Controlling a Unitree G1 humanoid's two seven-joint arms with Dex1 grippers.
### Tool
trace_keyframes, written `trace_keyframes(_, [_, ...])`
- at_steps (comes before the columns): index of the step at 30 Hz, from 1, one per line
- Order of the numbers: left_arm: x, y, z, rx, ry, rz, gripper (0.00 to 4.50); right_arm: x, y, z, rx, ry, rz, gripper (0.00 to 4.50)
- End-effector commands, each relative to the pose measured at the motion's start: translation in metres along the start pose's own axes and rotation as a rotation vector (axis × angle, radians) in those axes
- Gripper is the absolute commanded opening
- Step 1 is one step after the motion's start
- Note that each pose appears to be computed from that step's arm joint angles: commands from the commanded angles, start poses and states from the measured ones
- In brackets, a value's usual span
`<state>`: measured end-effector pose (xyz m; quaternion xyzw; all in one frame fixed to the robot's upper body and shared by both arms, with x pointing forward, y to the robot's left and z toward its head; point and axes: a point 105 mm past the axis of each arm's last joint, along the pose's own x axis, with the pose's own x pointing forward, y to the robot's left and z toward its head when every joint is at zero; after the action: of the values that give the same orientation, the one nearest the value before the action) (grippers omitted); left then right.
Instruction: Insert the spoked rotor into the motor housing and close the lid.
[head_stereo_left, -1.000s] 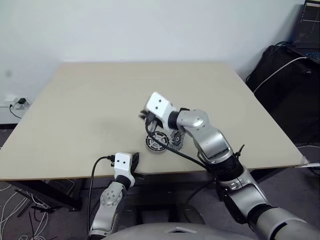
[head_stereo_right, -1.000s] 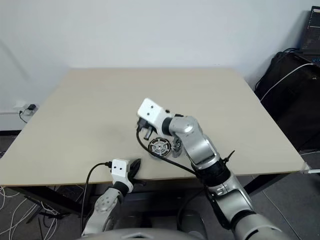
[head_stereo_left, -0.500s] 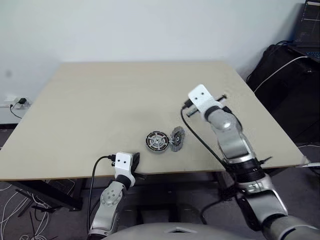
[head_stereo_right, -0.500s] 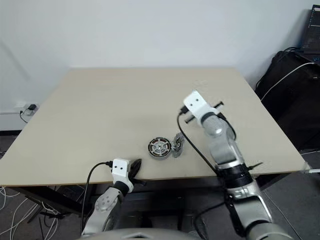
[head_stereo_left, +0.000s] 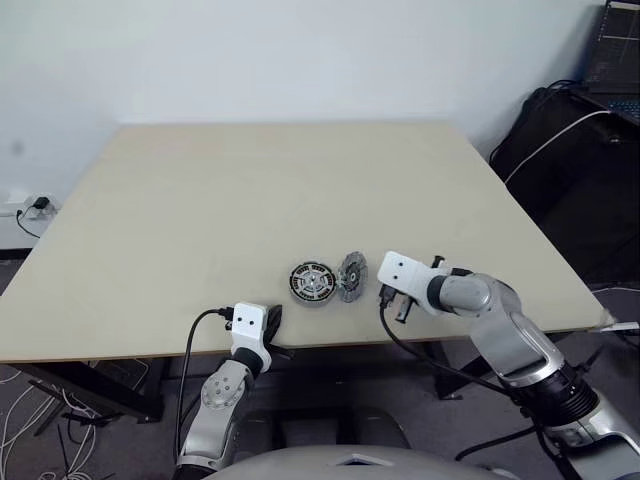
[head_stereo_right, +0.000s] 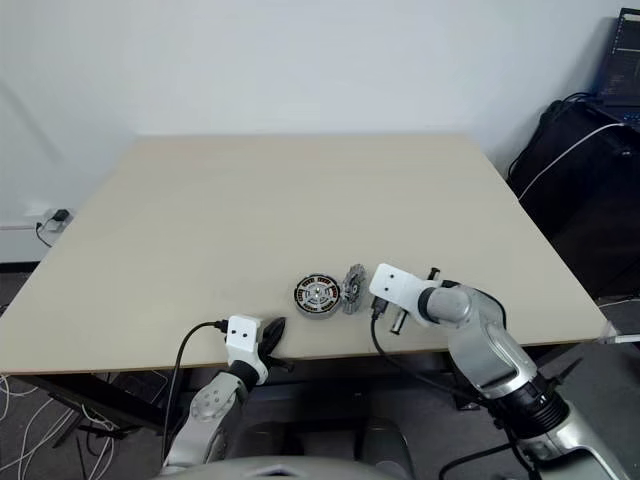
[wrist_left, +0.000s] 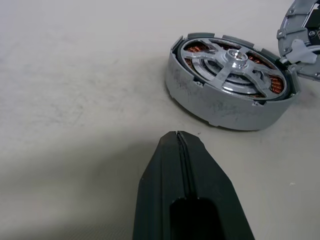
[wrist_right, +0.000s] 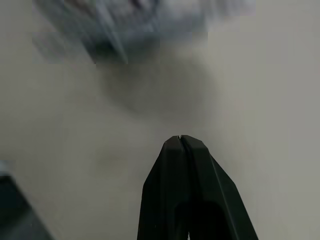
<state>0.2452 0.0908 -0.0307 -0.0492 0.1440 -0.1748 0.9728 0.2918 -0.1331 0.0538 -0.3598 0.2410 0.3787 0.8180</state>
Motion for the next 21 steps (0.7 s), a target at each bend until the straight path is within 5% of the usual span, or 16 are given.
trace_keyframes(1, [0.003, -0.004, 0.016, 0.019, -0.053, -0.02, 0.0, -0.007, -0.005, 0.018, 0.007, -0.092, 0.0, 0.03])
trace_keyframes(21, [0.002, 0.0, 0.017, 0.028, -0.055, -0.01, 0.0, 0.009, 0.01, 0.051, 0.165, -0.312, 0.159, 0.03])
